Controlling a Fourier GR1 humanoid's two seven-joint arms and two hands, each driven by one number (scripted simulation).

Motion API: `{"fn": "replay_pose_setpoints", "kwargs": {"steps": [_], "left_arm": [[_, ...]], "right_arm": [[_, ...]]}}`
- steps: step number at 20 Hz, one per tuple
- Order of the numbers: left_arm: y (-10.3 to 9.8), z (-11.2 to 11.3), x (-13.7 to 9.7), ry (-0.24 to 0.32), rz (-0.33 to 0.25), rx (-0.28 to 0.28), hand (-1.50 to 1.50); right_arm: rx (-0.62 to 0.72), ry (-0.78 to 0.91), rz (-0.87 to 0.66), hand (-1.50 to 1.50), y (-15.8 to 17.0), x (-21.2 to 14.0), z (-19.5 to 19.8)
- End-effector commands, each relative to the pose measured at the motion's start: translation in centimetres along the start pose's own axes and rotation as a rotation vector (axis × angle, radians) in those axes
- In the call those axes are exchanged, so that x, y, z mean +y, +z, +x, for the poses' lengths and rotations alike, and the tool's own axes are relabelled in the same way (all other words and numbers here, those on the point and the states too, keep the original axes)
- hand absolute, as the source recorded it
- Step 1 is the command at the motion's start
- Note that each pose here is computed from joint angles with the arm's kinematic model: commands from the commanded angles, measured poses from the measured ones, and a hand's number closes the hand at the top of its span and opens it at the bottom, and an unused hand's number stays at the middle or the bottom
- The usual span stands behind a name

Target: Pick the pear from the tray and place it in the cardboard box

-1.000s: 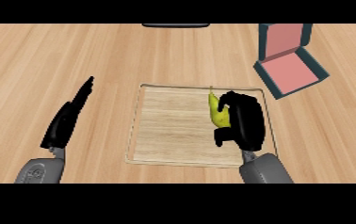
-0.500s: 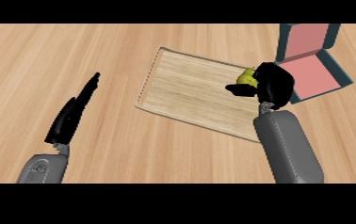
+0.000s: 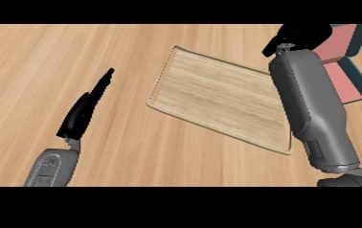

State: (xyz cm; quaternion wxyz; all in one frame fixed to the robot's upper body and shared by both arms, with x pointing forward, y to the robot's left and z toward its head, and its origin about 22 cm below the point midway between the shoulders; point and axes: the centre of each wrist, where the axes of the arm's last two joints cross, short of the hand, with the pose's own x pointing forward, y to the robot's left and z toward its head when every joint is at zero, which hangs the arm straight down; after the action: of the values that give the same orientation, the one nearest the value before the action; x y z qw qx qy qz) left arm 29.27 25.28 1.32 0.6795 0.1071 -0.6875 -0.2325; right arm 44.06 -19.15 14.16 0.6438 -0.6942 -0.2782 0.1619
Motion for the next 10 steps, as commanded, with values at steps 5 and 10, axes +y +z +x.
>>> {"fn": "replay_pose_setpoints", "kwargs": {"steps": [5, 10], "left_arm": [[-0.5, 0.4, -0.6, 0.002, -0.007, 0.001, 0.0], [-0.7, -0.2, -0.4, -0.003, 0.01, 0.031, 0.0]], "right_arm": [[0.293, 0.108, -0.179, 1.5, -0.8, -8.2, 4.8], [0.385, 0.098, -0.236, 1.5, -1.7, -11.1, 5.4]]}}
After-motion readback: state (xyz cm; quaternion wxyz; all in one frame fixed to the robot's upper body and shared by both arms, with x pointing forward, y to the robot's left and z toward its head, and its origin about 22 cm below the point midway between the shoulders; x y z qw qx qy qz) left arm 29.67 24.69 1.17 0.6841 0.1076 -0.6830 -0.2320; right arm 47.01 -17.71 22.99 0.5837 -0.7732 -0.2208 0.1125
